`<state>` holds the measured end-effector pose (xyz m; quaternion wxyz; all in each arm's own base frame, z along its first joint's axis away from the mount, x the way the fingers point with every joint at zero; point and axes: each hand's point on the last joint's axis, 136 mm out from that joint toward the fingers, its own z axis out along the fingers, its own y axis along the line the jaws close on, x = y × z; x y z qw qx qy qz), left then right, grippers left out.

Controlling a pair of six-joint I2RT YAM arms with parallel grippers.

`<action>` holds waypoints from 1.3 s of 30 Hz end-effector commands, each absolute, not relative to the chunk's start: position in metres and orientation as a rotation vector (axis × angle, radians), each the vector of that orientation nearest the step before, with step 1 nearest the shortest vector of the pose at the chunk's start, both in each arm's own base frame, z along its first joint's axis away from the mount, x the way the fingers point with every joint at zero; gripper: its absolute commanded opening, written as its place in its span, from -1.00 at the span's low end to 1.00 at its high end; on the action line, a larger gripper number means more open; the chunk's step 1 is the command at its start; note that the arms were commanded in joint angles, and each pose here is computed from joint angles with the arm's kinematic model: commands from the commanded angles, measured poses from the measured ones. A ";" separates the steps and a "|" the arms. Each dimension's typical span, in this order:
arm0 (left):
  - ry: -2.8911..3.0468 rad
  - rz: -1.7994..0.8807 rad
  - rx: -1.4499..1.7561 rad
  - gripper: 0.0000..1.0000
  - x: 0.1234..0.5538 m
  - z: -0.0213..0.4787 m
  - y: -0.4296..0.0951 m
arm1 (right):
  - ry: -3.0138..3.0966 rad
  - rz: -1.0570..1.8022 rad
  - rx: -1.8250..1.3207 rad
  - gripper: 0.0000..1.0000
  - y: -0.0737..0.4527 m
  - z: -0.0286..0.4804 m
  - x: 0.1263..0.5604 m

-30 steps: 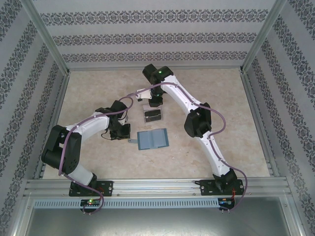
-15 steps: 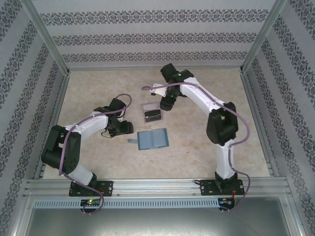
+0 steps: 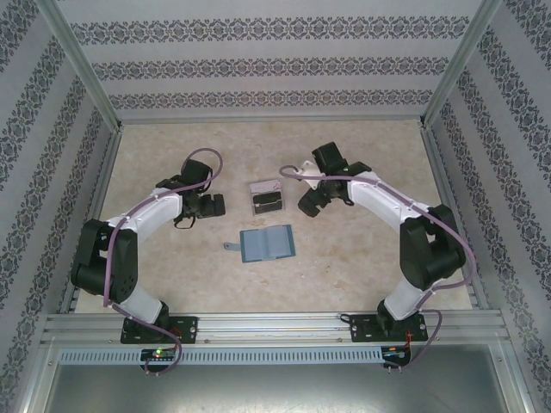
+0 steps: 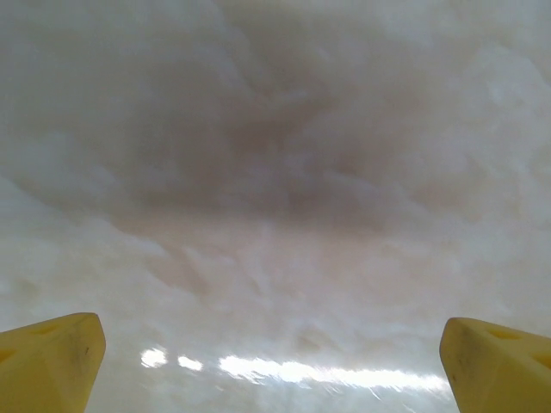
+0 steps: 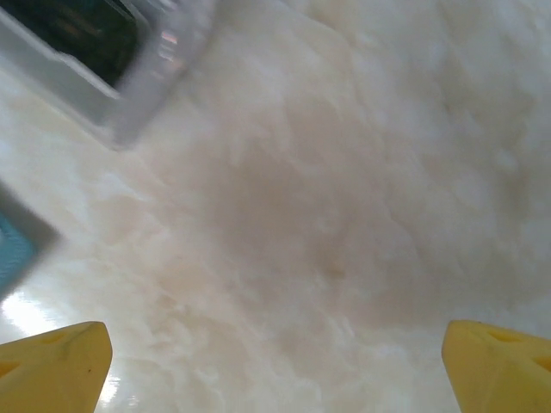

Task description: Take the credit cards out of the card holder

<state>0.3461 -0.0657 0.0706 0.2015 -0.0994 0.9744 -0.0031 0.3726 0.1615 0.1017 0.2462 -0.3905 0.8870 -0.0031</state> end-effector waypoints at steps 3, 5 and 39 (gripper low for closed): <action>2.488 0.315 -0.275 1.00 0.379 0.107 -0.016 | 2.353 -0.102 -0.638 0.96 0.115 0.113 0.396; 2.412 0.399 -0.284 1.00 0.382 0.117 -0.002 | 2.336 -0.104 -0.525 0.96 0.097 0.110 0.398; 1.942 0.075 -0.111 1.00 0.402 0.093 0.022 | 1.897 -0.029 0.047 0.96 -0.002 0.104 0.397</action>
